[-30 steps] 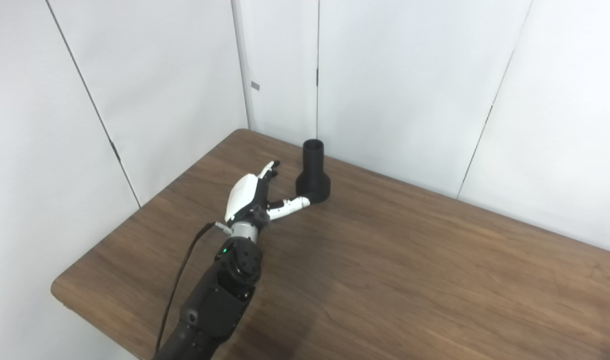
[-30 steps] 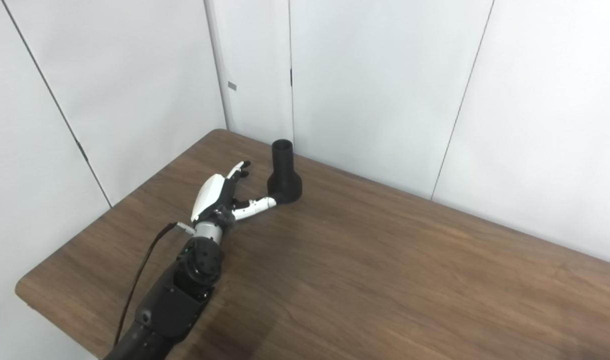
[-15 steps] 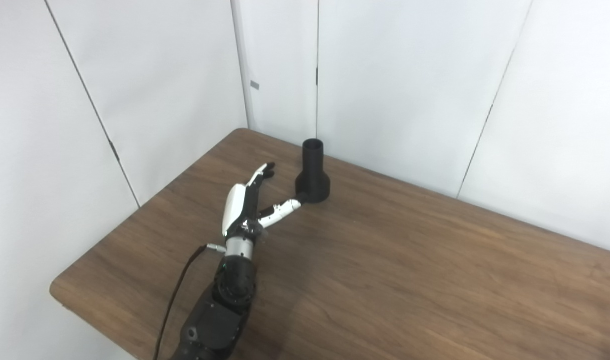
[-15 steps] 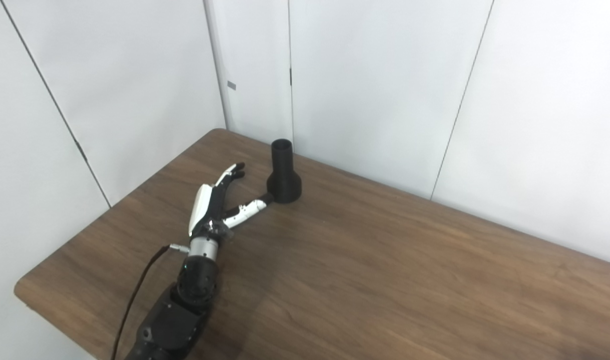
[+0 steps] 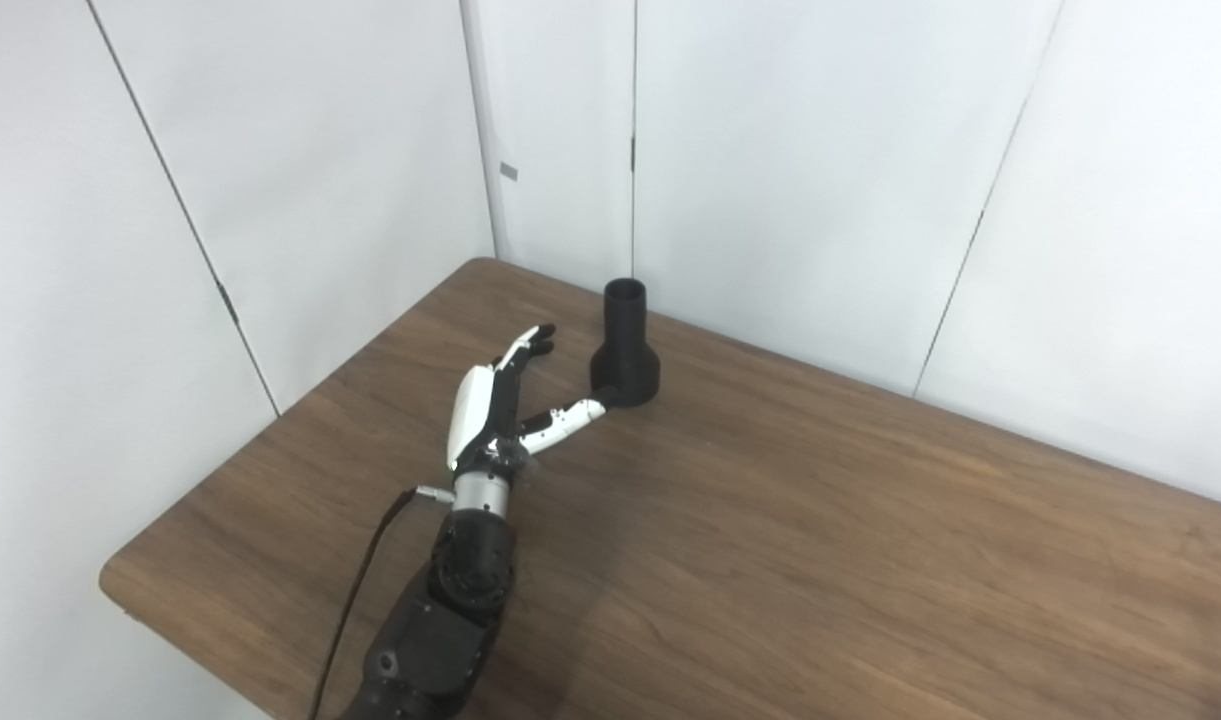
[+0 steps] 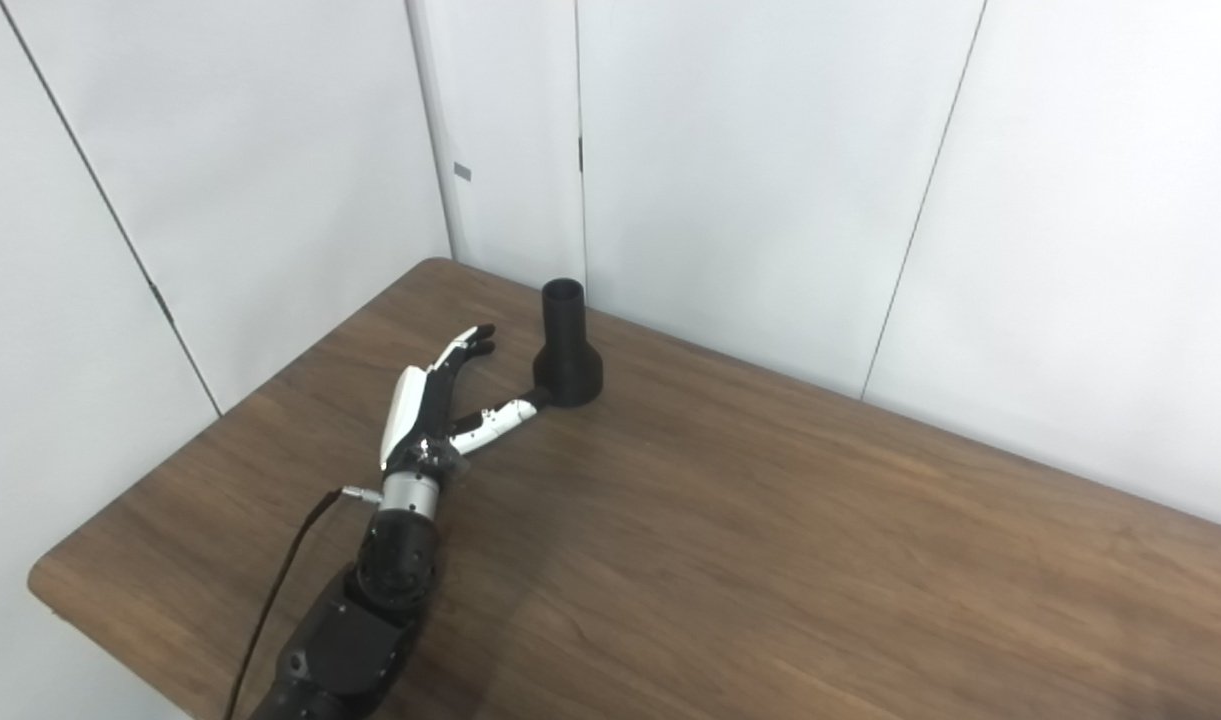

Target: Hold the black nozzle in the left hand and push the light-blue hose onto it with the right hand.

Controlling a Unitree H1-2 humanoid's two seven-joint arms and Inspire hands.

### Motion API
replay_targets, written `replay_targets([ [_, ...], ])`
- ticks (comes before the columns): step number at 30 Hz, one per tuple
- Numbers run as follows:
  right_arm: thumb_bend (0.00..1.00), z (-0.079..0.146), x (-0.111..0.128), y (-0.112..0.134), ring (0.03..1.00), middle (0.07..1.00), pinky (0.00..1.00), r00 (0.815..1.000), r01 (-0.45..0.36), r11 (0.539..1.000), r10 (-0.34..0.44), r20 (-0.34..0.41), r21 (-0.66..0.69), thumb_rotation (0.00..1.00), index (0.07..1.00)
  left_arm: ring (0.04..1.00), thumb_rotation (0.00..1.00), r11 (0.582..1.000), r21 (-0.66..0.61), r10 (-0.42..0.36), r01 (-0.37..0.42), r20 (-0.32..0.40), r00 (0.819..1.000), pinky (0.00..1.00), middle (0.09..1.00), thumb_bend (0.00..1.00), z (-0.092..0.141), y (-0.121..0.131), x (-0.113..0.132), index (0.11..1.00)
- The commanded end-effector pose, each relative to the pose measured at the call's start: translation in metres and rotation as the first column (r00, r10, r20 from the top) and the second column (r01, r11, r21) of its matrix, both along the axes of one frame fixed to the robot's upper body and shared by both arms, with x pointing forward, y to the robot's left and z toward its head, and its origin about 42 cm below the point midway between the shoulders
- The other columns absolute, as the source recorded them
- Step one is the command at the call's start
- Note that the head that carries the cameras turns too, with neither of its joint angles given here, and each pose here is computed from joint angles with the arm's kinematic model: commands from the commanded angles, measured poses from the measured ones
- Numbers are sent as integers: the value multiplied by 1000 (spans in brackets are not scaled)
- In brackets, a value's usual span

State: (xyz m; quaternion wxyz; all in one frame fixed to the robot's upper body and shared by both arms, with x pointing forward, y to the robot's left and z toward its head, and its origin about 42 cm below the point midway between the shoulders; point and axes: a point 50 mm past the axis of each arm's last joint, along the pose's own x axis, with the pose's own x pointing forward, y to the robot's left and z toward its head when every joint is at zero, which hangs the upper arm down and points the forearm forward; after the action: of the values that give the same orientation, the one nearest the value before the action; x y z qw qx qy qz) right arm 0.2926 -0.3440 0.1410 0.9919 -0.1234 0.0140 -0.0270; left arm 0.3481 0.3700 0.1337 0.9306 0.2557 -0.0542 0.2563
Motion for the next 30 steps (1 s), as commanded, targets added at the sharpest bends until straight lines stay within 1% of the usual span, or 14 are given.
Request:
replay_targets([
  [1,436,3,0,-7,551,595,403,1000,15,999,-15,0,-42,562,566,912,570,1000,29,-8,7,50,999,1000,842,1000,16,4,6,867],
  [4,432,5,-1,-6,551,595,404,1000,17,999,-17,-3,-42,564,566,908,572,998,59,-4,3,14,1000,1000,839,1000,13,3,6,861],
  [8,432,6,-3,-5,549,592,402,1000,20,999,-20,-10,-36,559,562,894,536,994,109,15,-10,-44,999,1000,825,1000,9,-1,6,845],
  [12,451,8,-5,-5,540,585,398,1000,24,999,-24,-17,-37,553,556,875,516,993,117,33,-21,-108,994,1000,818,1000,0,0,11,843],
  [14,470,8,-5,-5,537,580,397,1000,23,999,-24,-18,-32,553,551,878,537,993,117,36,-19,-145,989,1000,831,1000,-3,2,13,856],
  [18,495,7,-6,-6,527,571,391,1000,23,999,-24,-18,-37,559,547,876,569,989,144,47,-13,-232,972,1000,844,1000,-7,5,17,883],
  [20,488,7,-6,-6,523,569,386,1000,21,999,-22,-17,-38,558,545,887,554,991,130,54,-19,-270,961,1000,849,1000,-10,8,19,892],
  [23,490,8,-7,-5,522,568,385,1000,18,999,-19,-16,-33,557,542,897,548,993,118,68,-32,-310,948,1000,846,1000,-13,10,21,902],
  [25,513,8,-8,-5,523,567,387,1000,17,999,-18,-15,-32,560,541,888,551,995,93,74,-46,-332,940,1000,812,1000,-16,12,22,905],
  [27,522,8,-9,-5,518,565,381,1000,17,999,-17,-15,-33,566,541,906,531,996,77,75,-52,-348,935,1000,835,1000,-17,12,23,915],
  [29,517,9,-10,-5,517,564,381,1000,14,999,-15,-17,-34,560,541,894,531,996,70,72,-50,-363,929,1000,826,1000,-17,12,23,914],
  [30,513,9,-10,-4,522,569,384,1000,12,999,-12,-16,-36,560,544,881,529,997,64,66,-46,-375,925,1000,781,1000,-17,12,23,917],
])
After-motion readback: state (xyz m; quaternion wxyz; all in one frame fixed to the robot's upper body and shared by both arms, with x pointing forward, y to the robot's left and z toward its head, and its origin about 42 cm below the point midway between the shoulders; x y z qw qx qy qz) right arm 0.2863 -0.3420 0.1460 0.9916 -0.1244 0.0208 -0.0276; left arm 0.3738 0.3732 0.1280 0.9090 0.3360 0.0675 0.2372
